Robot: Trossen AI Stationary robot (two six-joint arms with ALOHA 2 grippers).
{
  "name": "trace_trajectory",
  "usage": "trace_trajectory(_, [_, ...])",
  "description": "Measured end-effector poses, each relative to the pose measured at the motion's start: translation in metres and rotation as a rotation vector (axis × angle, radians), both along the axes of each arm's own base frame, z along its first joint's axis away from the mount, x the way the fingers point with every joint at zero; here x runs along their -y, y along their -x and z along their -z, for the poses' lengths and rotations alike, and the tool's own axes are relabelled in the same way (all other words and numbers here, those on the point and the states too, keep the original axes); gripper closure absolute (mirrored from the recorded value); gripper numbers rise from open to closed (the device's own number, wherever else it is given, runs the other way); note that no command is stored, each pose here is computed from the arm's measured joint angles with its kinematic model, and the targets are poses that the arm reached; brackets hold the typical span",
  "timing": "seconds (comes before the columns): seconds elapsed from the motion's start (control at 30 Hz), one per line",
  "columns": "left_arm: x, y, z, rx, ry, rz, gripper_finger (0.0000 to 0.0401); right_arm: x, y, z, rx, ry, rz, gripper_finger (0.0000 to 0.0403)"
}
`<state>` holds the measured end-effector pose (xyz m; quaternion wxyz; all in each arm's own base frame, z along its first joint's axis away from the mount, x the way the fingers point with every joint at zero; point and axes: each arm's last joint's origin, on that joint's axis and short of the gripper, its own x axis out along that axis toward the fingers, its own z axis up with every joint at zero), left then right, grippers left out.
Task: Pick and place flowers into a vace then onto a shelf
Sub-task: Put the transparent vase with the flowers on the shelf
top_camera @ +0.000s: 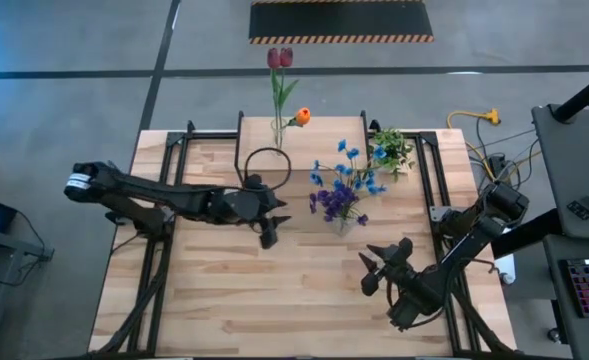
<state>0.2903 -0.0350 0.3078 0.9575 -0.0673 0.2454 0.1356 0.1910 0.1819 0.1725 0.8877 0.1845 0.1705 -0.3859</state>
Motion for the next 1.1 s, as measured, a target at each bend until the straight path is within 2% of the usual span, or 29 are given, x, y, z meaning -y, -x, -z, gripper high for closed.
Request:
trace_trajectory(0.13, [0.008,0.026,-0.008,-0.057,0.06,0.004,0.0237,0.006,0.001,0.009,0.025,0.035,0.001,0.021])
trace_trajectory(0.33, [0.022,0.059,-0.022,-0.058,0.133,0.046,0.0237,0.02,-0.003,0.022,0.058,0.031,0.045,0.0161])
trace_trajectory(0.43, [0.027,0.073,-0.028,-0.058,0.136,0.091,0.0237,0.025,-0.007,0.026,0.103,0.033,0.068,0.014])
trace_trajectory(0.6, [0.027,0.09,-0.037,-0.047,0.104,0.145,0.0237,0.034,-0.014,0.029,0.076,0.067,0.079,0.0113])
trace_trajectory(0.7, [0.025,0.095,-0.041,-0.037,0.064,0.174,0.0237,0.036,-0.018,0.028,0.022,0.118,0.058,0.0098])
trace_trajectory(0.87, [0.024,0.097,-0.043,-0.019,0.071,0.173,0.0237,0.038,-0.019,0.028,-0.028,0.162,0.038,0.008])
trace_trajectory(1.1, [0.028,0.084,-0.033,-0.052,0.1,0.119,0.0237,0.044,-0.019,0.032,-0.069,0.185,0.043,0.0066])
